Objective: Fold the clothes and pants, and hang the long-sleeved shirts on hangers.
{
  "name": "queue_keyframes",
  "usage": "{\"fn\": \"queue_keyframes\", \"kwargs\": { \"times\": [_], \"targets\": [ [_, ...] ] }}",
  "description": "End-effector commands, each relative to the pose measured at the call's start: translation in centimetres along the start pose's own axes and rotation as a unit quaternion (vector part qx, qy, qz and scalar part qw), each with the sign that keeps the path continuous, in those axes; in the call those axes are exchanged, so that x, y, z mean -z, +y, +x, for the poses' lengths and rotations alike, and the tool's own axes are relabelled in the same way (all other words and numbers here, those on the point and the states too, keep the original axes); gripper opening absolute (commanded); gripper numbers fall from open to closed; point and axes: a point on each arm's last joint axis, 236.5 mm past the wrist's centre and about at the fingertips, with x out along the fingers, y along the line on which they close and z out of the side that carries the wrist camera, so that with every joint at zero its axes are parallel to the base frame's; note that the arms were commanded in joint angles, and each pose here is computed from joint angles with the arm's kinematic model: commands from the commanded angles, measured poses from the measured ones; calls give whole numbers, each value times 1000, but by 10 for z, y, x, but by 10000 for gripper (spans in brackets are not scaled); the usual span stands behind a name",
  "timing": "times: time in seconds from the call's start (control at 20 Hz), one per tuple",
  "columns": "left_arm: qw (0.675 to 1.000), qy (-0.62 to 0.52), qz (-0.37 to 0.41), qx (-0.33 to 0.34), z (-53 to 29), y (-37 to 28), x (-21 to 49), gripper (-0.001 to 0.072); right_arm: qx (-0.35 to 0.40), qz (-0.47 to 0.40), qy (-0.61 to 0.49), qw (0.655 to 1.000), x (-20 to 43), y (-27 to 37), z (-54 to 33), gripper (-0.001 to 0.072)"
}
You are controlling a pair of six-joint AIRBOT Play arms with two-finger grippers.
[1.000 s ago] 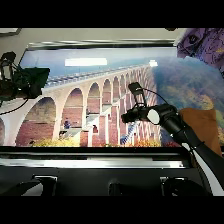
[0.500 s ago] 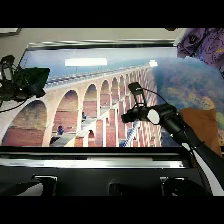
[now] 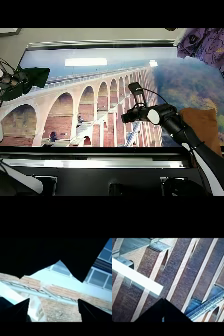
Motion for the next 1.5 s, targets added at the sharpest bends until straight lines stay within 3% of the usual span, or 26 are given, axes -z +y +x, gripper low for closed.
{"fn": "queue_keyframes", "kwargs": {
  "times": [0.0, 0.2, 0.3, 0.5, 0.7, 0.95, 1.25, 1.45],
  "targets": [
    [999, -40, -34, -8, 79, 25, -13, 720, 0, -1, 0, 1000, 0, 0, 0, 32],
    [997, -59, -52, -10, 113, 45, -8, 720, 0, -1, 0, 1000, 0, 0, 0, 32],
    [995, -75, -60, -8, 112, 50, -16, 560, 0, -1, 0, 1000, 0, 0, 0, 32],
    [996, -55, -72, -4, 112, 51, -8, 17, 0, -1, 0, 1000, 0, 0, 0, 32],
    [998, -17, -53, 1, 67, 29, -4, 9, 0, -1, 0, 1000, 0, 0, 0, 32],
    [992, 29, -3, 124, -65, -80, 30, 9, 0, -1, 0, 1000, 0, 0, 0, 32],
    [960, 139, 66, 234, -208, -175, 217, 10, 0, -1, 0, 1000, 0, 0, 0, 32],
    [930, 225, 105, 270, -261, -211, 352, 12, 0, -1, 0, 1000, 0, 0, 0, 32]
  ]
}}
